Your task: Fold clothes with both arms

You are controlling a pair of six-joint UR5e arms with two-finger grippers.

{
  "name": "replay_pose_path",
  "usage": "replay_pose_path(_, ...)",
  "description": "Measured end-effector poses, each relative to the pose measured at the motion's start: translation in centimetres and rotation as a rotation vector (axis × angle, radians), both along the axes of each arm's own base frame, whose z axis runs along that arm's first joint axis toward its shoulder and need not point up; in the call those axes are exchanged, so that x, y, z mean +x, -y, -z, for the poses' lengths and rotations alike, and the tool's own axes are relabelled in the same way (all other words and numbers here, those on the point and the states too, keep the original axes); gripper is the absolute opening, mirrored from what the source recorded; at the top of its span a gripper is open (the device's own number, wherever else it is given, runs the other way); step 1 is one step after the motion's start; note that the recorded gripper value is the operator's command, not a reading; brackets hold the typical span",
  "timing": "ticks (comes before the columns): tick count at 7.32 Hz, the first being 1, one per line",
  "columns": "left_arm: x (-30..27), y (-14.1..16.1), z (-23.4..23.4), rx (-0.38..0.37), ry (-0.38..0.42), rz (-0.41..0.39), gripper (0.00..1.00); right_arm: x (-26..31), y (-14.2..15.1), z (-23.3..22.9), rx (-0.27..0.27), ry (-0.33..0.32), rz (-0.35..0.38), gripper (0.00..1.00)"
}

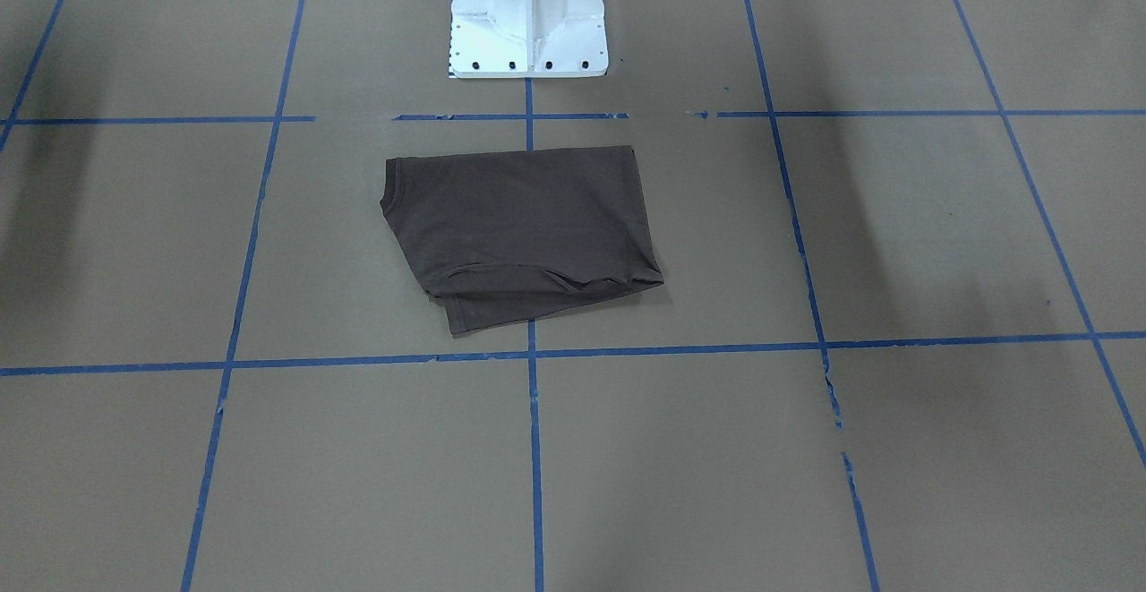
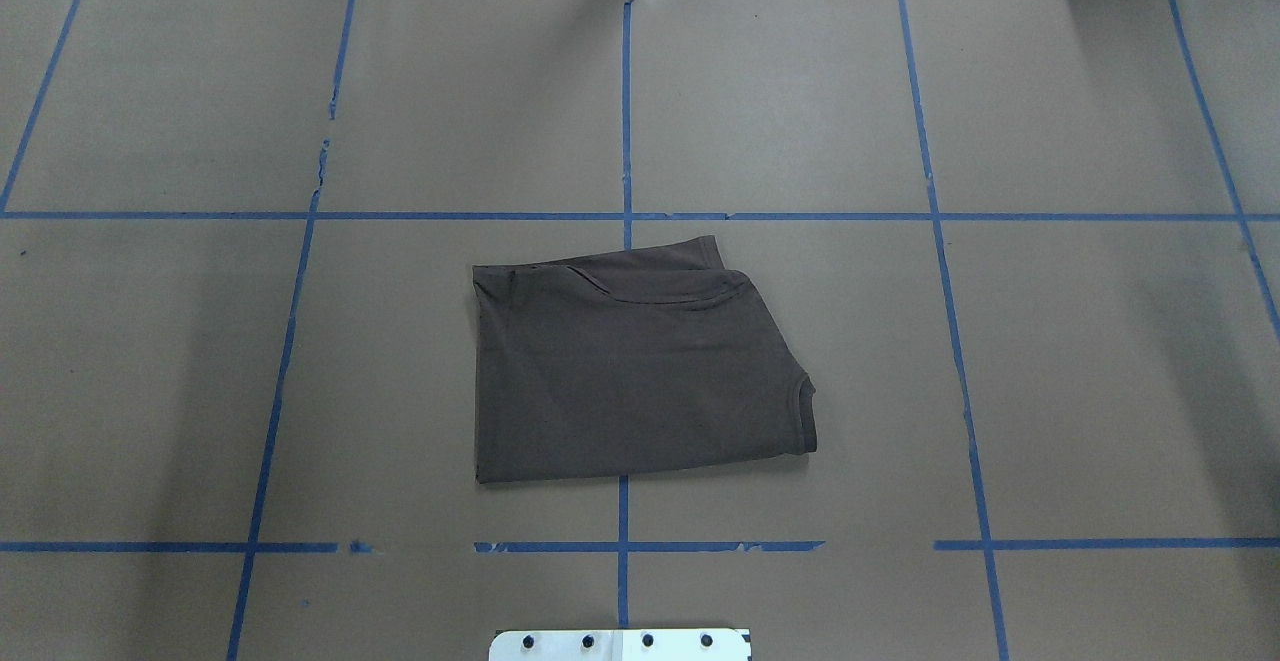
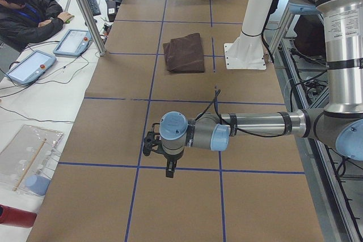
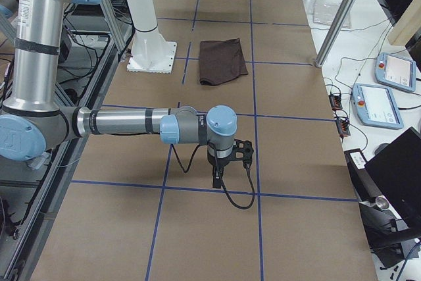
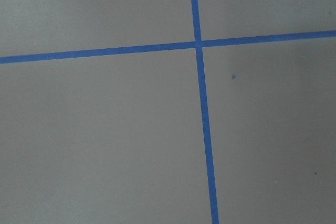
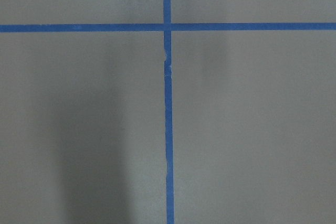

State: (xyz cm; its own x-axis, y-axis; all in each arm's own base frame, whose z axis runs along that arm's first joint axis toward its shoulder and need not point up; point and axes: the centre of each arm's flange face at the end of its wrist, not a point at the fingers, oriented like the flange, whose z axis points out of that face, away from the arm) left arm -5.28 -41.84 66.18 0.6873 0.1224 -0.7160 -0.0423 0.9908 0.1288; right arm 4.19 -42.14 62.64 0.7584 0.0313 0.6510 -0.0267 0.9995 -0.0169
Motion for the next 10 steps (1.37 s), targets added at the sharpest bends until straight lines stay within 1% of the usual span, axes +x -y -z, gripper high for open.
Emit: replay_pose_path(10,-0.04,-0.32,-0.3,-0.005,0.011,0.0,1.0,-0.03,0.12,0.57,0.013,0.004,0.001,1.0)
